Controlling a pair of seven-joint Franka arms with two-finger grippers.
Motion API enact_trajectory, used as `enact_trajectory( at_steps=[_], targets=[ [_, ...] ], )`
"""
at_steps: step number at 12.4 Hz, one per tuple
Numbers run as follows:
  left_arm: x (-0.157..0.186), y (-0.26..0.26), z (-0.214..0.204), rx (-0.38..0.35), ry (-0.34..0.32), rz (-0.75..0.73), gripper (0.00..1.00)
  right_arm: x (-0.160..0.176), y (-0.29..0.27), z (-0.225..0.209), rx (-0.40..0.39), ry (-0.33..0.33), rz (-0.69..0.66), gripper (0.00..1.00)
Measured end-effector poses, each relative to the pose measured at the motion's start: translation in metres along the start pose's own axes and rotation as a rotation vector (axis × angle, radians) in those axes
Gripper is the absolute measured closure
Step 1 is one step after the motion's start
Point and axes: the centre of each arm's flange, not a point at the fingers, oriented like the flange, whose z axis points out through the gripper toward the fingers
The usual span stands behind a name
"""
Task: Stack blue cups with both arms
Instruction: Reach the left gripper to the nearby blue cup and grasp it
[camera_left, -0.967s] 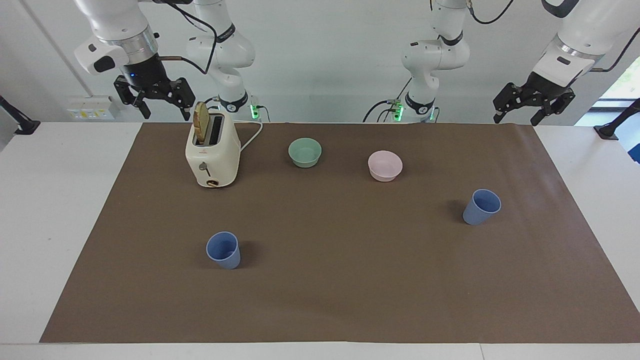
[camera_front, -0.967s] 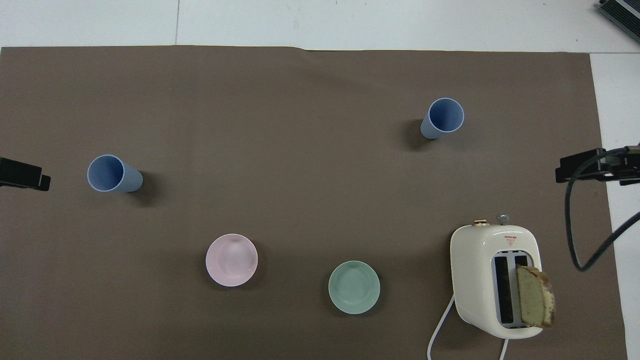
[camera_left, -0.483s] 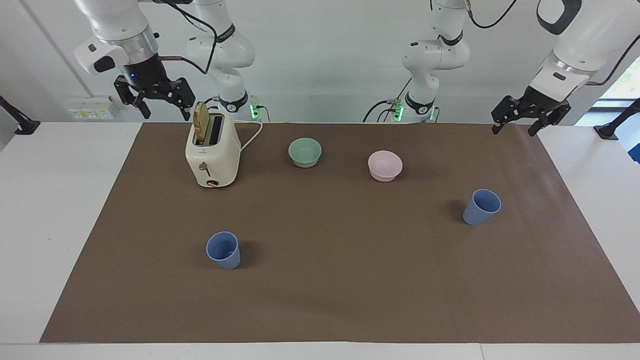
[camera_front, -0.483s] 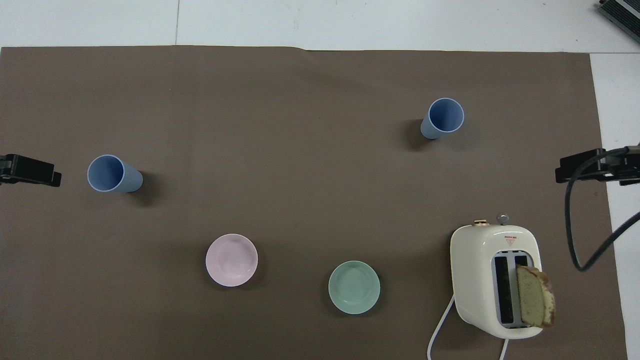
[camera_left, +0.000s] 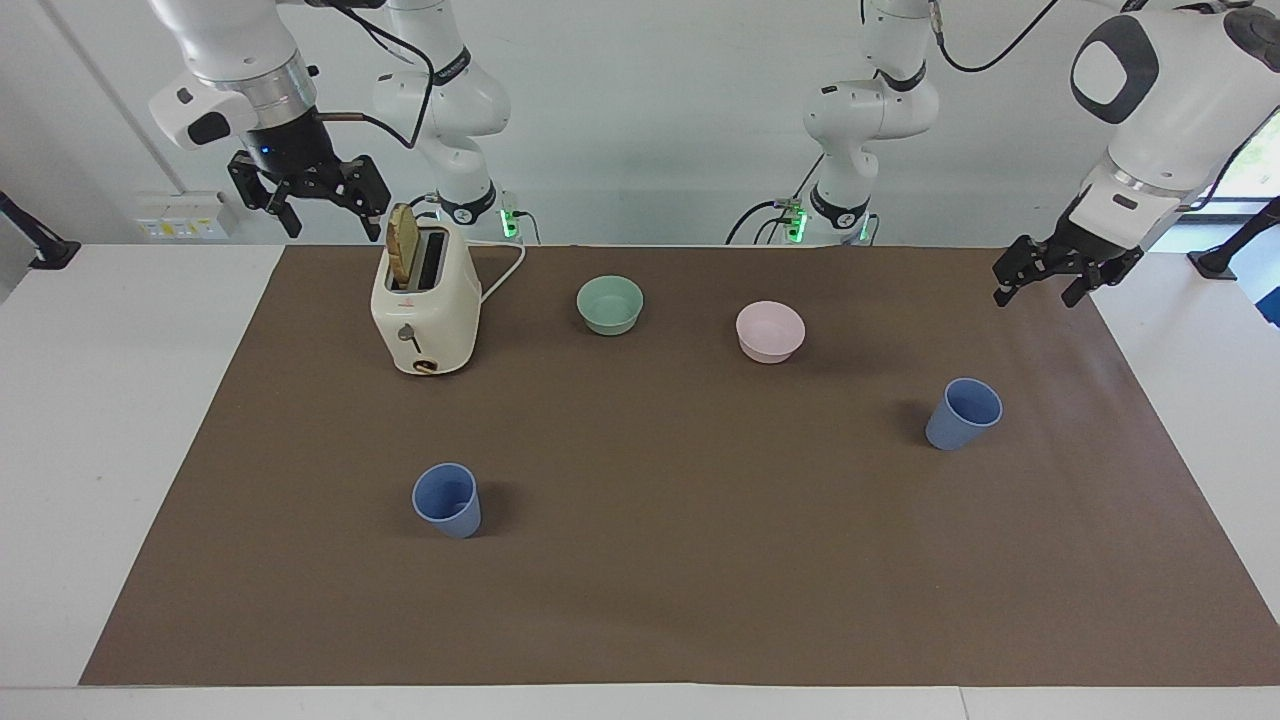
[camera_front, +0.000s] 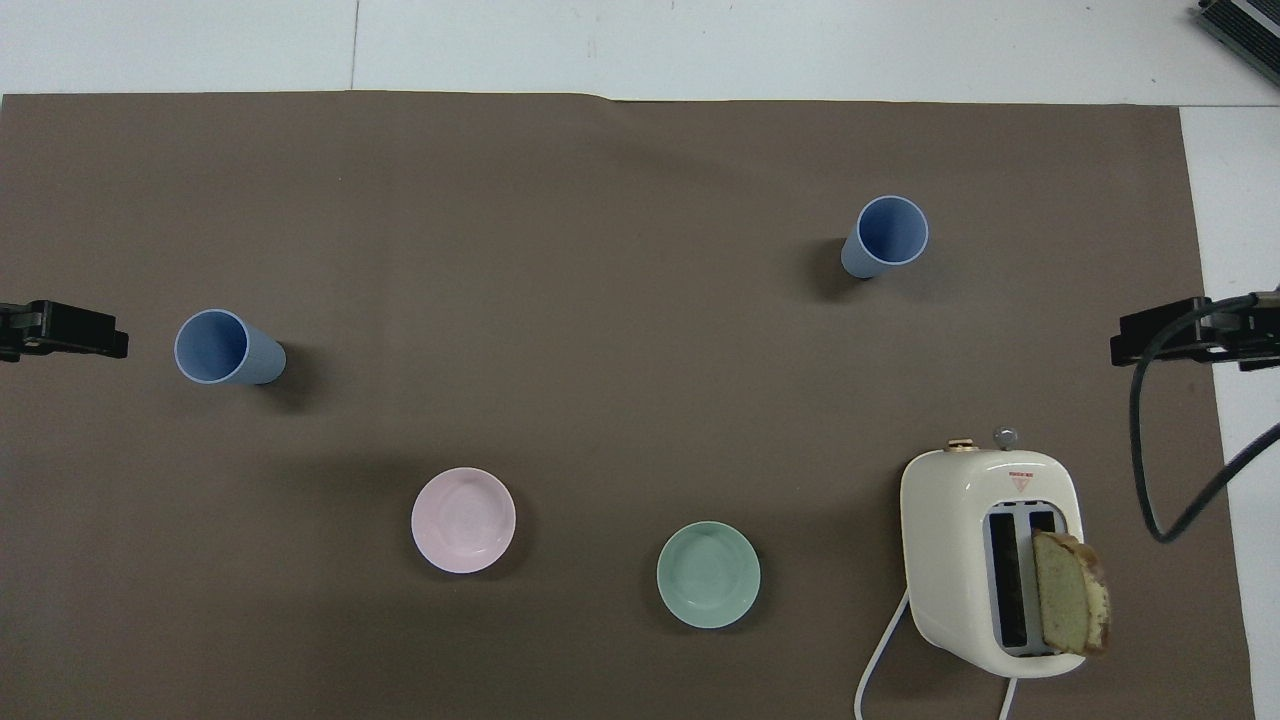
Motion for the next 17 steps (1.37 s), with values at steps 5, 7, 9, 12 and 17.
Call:
enact_trajectory(
  at_steps=[5, 7, 9, 12, 17],
  targets=[
    [0.011, -0.041, 0.063, 0.002, -0.009, -0.069, 0.00, 0.000, 0.000, 0.000, 0.000, 0.001, 0.000, 0.00],
    [0.018, -0.044, 0.098, 0.000, -0.029, -0.077, 0.00, 0.000, 0.000, 0.000, 0.000, 0.001, 0.000, 0.00],
    [0.020, -0.045, 0.128, -0.018, -0.042, -0.114, 0.00, 0.000, 0.000, 0.000, 0.000, 0.002, 0.000, 0.00],
    [0.017, -0.044, 0.161, -0.074, -0.038, -0.204, 0.00, 0.000, 0.000, 0.000, 0.000, 0.002, 0.000, 0.00],
    [0.020, -0.052, 0.188, -0.085, -0.034, -0.238, 0.00, 0.000, 0.000, 0.000, 0.000, 0.001, 0.000, 0.00]
  ],
)
